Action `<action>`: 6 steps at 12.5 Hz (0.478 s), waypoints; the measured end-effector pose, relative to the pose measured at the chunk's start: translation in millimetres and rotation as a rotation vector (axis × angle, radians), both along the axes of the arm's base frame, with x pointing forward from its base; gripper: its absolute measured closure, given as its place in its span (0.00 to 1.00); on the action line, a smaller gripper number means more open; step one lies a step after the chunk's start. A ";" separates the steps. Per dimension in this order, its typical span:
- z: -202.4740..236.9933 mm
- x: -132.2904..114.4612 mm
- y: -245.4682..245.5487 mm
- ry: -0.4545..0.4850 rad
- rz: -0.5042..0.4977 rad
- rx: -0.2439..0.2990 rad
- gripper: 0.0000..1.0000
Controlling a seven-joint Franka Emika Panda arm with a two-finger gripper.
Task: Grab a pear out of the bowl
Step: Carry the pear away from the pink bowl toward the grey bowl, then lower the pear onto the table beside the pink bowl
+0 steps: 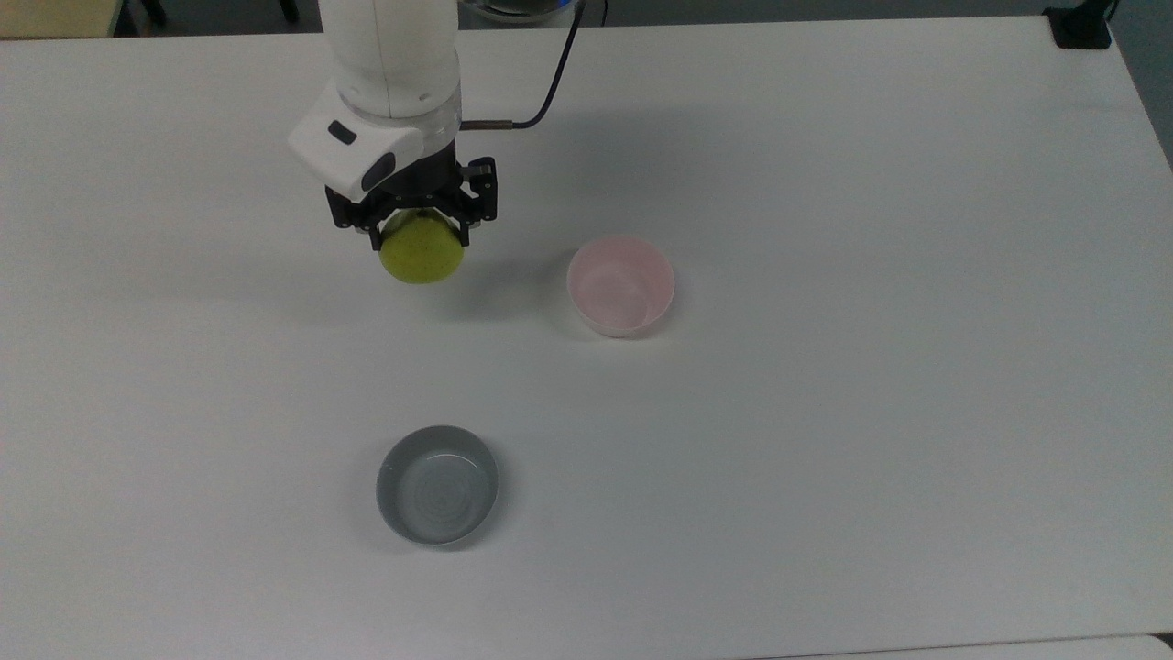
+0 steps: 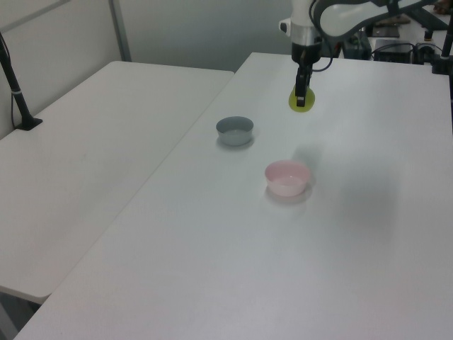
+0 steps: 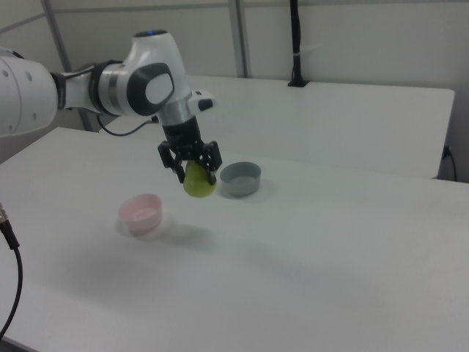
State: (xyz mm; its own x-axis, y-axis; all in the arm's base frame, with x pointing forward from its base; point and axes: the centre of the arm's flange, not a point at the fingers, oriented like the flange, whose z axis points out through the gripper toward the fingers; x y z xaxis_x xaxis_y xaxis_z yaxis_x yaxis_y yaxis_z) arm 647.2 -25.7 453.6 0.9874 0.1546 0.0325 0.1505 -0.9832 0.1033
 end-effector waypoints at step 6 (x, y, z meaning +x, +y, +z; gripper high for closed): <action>-58.9 7.9 -1.6 0.029 0.004 0.004 0.16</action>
